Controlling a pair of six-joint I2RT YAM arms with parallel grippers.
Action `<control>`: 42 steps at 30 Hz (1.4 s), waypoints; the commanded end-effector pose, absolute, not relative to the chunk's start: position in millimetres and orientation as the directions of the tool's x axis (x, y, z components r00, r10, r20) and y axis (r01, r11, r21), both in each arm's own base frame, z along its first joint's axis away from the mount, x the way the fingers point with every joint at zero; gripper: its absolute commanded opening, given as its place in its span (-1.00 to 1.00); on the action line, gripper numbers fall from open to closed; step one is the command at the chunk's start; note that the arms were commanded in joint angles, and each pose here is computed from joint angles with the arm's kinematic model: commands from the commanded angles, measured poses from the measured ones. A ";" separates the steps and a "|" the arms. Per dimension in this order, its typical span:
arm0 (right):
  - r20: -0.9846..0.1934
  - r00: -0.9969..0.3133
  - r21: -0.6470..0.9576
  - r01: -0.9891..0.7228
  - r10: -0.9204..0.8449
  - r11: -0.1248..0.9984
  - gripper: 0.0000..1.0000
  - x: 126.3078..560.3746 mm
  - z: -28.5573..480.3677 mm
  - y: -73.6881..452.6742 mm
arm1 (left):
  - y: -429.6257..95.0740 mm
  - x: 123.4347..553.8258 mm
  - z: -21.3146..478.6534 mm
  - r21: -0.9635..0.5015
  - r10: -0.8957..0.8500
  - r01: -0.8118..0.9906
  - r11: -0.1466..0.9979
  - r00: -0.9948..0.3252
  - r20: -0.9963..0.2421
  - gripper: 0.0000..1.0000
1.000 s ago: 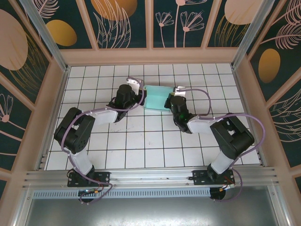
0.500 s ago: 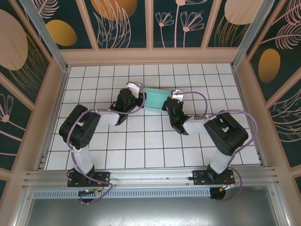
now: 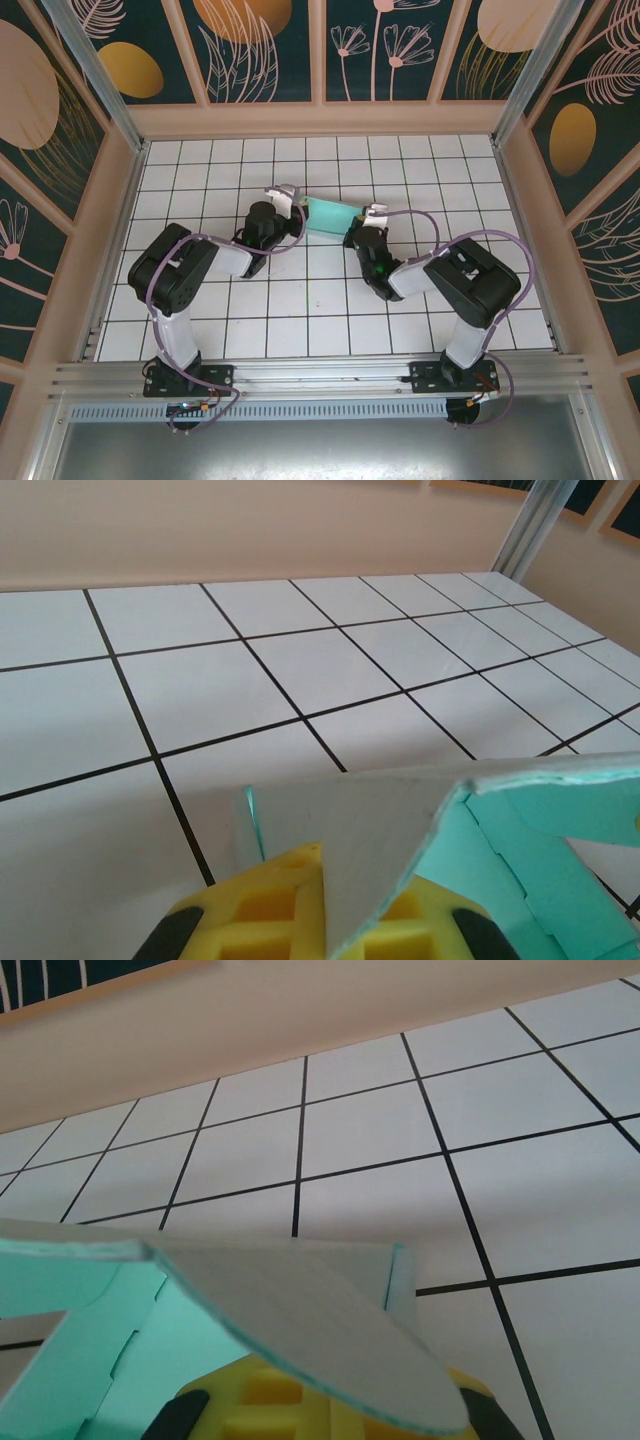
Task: Fold the paper box
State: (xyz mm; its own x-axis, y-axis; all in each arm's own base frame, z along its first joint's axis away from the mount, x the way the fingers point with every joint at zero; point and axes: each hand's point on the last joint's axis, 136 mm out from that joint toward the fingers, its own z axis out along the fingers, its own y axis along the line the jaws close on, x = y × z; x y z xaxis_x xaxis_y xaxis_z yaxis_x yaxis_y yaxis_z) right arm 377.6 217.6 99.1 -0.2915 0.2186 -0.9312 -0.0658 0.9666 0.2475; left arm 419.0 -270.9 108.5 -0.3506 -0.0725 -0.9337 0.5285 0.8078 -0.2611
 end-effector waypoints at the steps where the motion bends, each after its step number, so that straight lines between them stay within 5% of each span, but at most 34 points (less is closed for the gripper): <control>1: -0.937 -0.284 0.241 -0.108 0.203 0.964 -0.89 371.1 92.7 224.1 | -275.1 411.2 101.8 -0.293 -0.100 0.542 0.787 -0.356 -0.929 -1.00; 8: -0.944 -0.267 0.241 -0.165 0.192 0.956 -0.60 367.1 104.8 232.0 | -271.8 407.0 93.7 -0.294 -0.099 0.537 0.791 -0.361 -0.927 -1.00; 18: -0.972 -0.134 0.217 -0.208 0.192 0.954 0.49 338.5 158.4 210.0 | -271.1 410.7 89.1 -0.267 -0.067 0.531 0.804 -0.365 -0.928 -1.00; 25: -0.981 -0.030 0.195 -0.257 0.194 0.946 0.51 322.3 220.0 196.7 | -274.9 412.0 83.6 -0.271 -0.058 0.538 0.798 -0.378 -0.924 -1.00; 34: -0.937 -0.308 0.230 -0.192 0.164 0.954 0.53 383.5 208.5 219.5 | -276.4 411.5 81.9 -0.277 -0.058 0.541 0.794 -0.387 -0.920 -1.00; 39: -0.904 -0.404 0.246 -0.215 0.143 0.945 0.54 399.7 183.0 234.9 | -271.5 406.8 86.8 -0.278 -0.069 0.536 0.797 -0.377 -0.924 -0.42; 42: -0.882 -0.455 0.250 -0.220 0.128 0.943 0.55 403.4 166.1 240.1 | -267.6 402.0 90.6 -0.272 -0.067 0.535 0.800 -0.371 -0.926 -0.27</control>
State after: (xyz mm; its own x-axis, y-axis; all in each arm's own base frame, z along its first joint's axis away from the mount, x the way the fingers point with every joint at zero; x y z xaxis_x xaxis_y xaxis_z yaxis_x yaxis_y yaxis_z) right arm 402.1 232.8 177.0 -0.3847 0.1281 -0.9141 -0.2082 0.9528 0.2211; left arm 407.8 -269.5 81.8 -0.3861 -0.0627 -0.9203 0.5285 0.8027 -0.2764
